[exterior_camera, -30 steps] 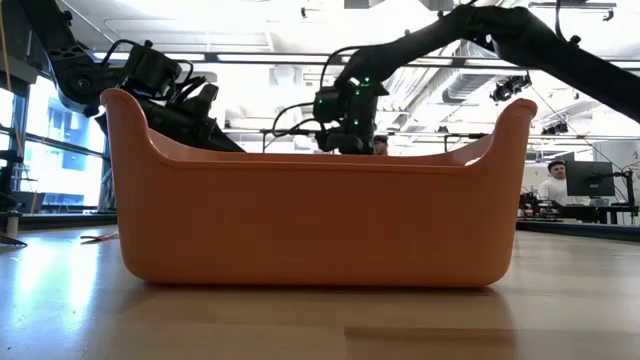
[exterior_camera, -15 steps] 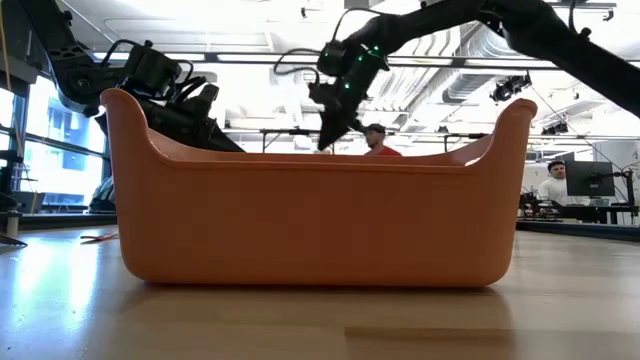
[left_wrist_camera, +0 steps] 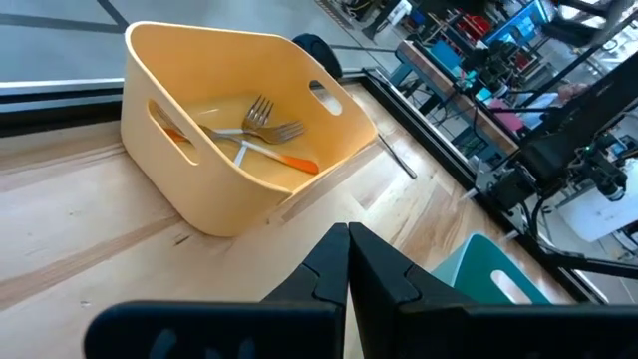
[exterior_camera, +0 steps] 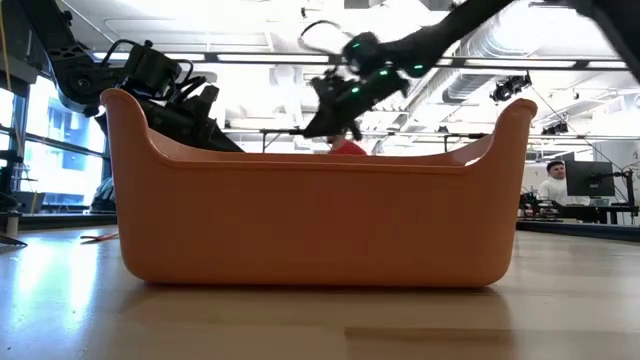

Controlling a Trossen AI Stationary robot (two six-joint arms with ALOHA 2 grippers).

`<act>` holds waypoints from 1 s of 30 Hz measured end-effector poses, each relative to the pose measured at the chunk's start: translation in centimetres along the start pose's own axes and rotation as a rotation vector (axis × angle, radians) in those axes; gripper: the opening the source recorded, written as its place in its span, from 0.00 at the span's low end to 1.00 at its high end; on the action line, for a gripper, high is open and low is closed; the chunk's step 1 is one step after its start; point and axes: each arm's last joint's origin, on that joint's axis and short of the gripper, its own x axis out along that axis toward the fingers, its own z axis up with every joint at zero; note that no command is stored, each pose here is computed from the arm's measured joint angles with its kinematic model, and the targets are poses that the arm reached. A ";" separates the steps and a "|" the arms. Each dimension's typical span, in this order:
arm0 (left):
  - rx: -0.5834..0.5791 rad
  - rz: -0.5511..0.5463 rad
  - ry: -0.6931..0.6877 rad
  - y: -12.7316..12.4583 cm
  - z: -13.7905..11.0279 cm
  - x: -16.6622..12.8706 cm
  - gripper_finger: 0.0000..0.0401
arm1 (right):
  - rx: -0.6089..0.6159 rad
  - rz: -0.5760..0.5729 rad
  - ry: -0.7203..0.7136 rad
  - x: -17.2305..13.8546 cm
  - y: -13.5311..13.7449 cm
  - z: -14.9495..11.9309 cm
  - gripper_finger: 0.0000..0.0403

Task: Sort silverware by color (type)
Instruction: Put the black fork into the green bin

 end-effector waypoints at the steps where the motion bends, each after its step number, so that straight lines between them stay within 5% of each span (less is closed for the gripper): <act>1: 0.000 0.000 0.000 0.0 0.0 0.0 0.00 | 0.020 -0.002 -0.032 -0.8 0.3 -0.5 0.00; 8: 0.018 0.003 0.006 0.0 -0.1 0.0 0.00 | 0.145 -0.149 -0.109 -8.3 0.9 -4.4 0.00; 15: 0.015 0.012 0.021 0.1 -0.2 0.0 0.00 | 0.320 -0.352 0.036 -14.0 -0.1 -10.7 0.00; 21: 0.036 0.069 0.027 0.4 -0.4 0.0 0.00 | 0.524 -0.555 0.221 -15.5 -2.7 -14.7 0.03; 30: 0.035 0.115 0.014 0.6 -0.5 0.1 0.00 | 0.660 -0.735 0.396 -14.9 -7.4 -17.7 0.30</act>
